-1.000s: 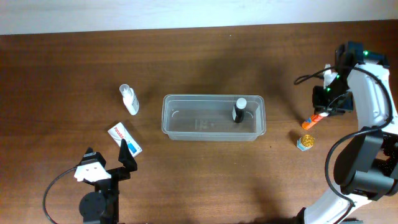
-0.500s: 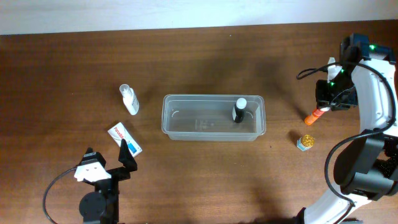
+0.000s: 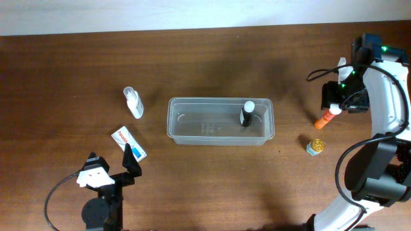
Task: Pack container
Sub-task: 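Lower right gripper around the orange tube and close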
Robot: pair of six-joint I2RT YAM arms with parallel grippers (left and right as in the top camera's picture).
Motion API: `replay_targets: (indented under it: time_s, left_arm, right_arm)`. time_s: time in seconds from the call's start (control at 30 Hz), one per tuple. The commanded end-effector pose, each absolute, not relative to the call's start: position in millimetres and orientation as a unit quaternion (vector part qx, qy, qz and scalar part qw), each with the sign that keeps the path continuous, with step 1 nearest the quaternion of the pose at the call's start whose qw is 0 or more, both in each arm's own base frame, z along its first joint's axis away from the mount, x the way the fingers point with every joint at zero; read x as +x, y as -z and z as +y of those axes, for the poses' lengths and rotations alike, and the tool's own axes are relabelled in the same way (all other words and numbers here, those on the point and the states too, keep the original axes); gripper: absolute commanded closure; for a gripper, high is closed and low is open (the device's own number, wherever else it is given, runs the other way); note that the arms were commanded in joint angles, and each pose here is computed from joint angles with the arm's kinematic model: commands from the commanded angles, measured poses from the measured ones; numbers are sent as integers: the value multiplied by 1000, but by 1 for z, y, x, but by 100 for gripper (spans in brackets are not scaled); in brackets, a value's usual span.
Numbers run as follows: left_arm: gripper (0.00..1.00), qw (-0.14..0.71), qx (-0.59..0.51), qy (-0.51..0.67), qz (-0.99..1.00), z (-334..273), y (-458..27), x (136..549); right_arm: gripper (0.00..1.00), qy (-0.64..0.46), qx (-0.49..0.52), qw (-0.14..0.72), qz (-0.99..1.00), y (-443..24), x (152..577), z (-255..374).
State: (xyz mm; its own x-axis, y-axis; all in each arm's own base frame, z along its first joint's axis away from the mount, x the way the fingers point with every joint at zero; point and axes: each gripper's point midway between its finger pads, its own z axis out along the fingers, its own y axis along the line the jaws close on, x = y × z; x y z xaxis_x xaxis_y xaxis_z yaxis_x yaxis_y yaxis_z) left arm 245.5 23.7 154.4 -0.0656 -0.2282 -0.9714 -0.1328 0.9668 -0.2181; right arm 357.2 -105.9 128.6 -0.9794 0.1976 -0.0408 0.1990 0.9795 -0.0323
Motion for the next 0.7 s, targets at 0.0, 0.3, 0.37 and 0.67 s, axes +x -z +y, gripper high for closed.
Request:
replay_targets:
  time_s: [0.0,0.3,0.37,0.67]
  left_arm:
    - [1,670,-115,31,732,23,-152,246]
    - [0,670,-115,31,732,23,-152,246]
    - [1,670,-115,31,732,23,-152,246]
    - [1,670,-115,31,732,23,-152,246]
  right_arm:
    - [32,20,102,24,994,-123,360,-107]
    - [35,19,102,17,994,-109,357,-107]
    - [37,18,102,15,994,-105,355,-106]
    - [52,19,102,20,994,-96,357,-107]
